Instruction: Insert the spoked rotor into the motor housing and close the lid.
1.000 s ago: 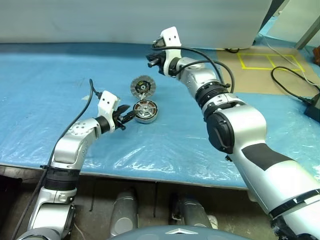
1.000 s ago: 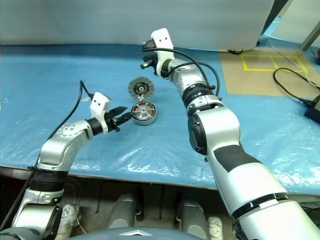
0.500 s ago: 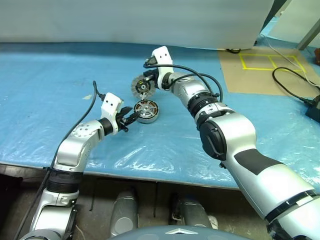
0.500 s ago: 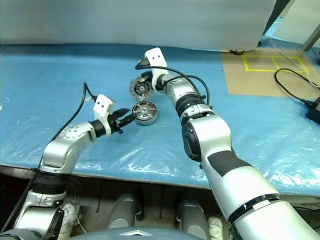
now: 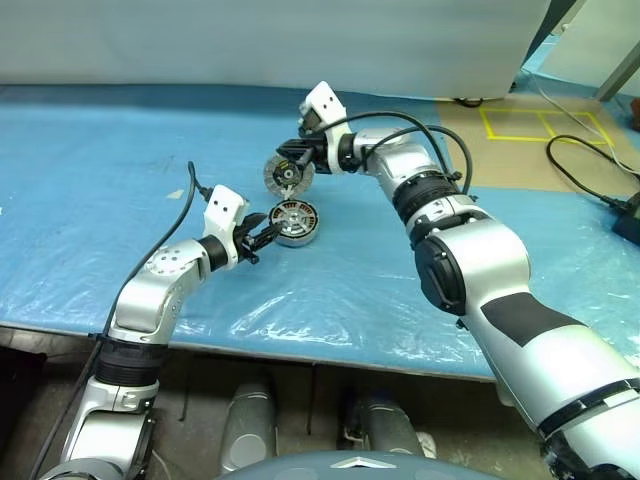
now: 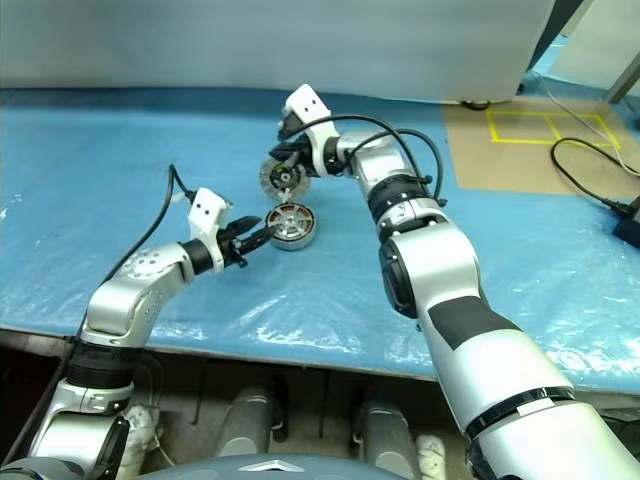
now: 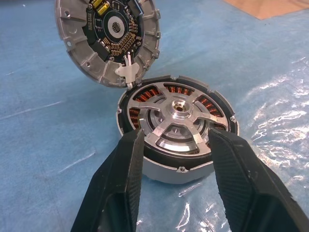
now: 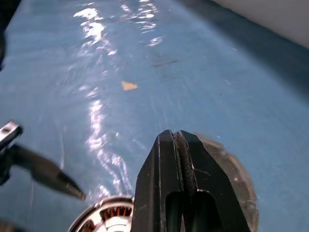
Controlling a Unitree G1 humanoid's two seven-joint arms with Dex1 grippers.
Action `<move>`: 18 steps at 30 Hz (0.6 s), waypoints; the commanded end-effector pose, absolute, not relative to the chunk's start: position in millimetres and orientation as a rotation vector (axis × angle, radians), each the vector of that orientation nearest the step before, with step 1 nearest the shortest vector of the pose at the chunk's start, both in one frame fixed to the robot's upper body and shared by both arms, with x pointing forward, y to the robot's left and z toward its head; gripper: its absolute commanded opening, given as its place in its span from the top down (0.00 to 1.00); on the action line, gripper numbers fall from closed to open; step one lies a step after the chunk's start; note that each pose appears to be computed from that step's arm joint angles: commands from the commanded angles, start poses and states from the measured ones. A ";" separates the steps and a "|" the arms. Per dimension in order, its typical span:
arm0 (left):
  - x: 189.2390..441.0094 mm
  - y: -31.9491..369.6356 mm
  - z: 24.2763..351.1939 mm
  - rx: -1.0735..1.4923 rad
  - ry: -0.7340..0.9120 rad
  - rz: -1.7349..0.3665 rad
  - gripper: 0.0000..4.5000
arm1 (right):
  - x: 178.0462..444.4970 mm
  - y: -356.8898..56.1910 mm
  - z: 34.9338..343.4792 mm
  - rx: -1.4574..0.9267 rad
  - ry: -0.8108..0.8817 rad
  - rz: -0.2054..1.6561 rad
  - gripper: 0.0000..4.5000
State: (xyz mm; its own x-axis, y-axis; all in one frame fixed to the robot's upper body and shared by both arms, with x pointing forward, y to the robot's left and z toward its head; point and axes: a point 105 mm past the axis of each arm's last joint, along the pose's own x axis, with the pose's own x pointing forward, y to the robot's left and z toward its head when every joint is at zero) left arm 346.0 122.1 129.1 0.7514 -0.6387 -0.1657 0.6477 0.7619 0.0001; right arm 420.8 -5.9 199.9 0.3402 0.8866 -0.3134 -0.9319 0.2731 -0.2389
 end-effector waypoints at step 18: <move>344.0 118.6 137.1 0.067 0.124 -0.723 0.51 | 367.5 -12.1 131.0 -1.109 0.059 1.612 0.29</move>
State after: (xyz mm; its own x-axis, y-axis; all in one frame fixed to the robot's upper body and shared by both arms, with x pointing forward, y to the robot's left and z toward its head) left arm 345.1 121.3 123.8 0.7398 -0.6490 -0.1775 0.6568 0.7539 -0.0188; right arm 366.0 -18.2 125.0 0.0512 0.7381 -0.6727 -0.8153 -0.3581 -0.4550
